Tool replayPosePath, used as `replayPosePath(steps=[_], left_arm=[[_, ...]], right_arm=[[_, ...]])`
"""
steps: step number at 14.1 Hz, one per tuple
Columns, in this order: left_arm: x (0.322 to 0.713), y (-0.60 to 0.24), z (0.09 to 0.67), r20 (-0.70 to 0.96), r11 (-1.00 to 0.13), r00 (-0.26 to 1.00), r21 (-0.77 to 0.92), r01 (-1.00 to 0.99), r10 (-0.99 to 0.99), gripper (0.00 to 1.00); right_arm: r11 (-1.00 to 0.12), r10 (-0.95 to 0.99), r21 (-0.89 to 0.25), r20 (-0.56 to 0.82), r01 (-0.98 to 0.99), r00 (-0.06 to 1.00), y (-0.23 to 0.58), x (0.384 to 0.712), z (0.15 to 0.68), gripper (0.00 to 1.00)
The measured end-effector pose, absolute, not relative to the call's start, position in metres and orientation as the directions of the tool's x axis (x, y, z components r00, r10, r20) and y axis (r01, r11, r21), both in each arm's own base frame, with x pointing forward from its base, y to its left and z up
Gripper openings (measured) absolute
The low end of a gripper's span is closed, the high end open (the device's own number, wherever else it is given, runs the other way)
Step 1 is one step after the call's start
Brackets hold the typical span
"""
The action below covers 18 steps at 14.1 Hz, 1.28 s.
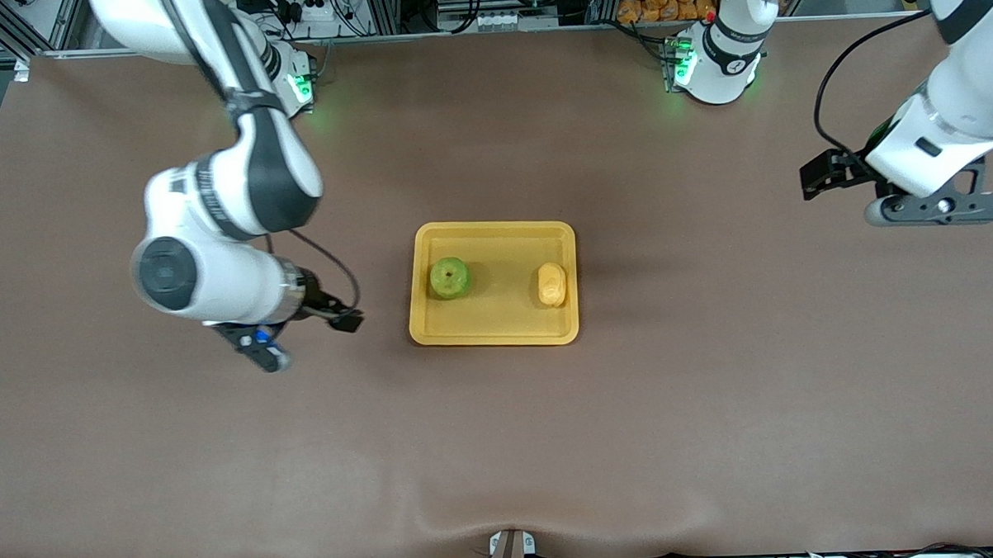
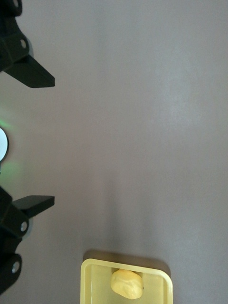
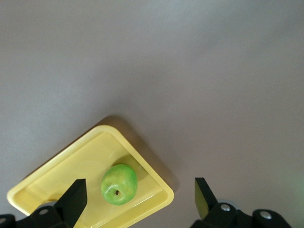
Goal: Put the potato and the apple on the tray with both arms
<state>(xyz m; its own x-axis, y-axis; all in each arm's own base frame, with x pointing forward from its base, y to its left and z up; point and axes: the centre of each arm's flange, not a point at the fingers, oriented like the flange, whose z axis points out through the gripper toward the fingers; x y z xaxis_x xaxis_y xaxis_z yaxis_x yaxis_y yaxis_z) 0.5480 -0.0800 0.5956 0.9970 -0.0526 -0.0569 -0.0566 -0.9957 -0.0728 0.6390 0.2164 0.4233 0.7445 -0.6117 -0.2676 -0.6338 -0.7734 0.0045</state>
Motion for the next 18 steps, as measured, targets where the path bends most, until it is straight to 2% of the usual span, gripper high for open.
replayPosePath(steps=[7,11,15,18], left_arm=[[0.548,-0.064,0.633,0.018,-0.997,0.999,-0.065,-0.040,-0.041,1.00],[0.545,-0.062,0.637,-0.002,-0.995,0.998,-0.066,-0.068,-0.068,1.00],[0.544,-0.067,0.633,-0.017,-0.992,0.994,-0.066,-0.109,-0.108,1.00],[0.545,-0.066,0.631,-0.023,-0.988,0.990,-0.066,-0.138,-0.137,1.00]], right_arm=[[-0.810,-0.543,-0.081,-0.271,-0.581,0.795,0.151,0.642,0.488,1.00],[-0.878,-0.408,-0.167,-0.228,-0.448,0.884,0.110,0.645,0.513,1.00],[-0.937,-0.271,-0.167,-0.207,-0.307,0.940,0.043,0.637,0.551,1.00],[-0.941,-0.251,-0.174,-0.220,-0.291,0.943,-0.001,0.629,0.570,1.00]])
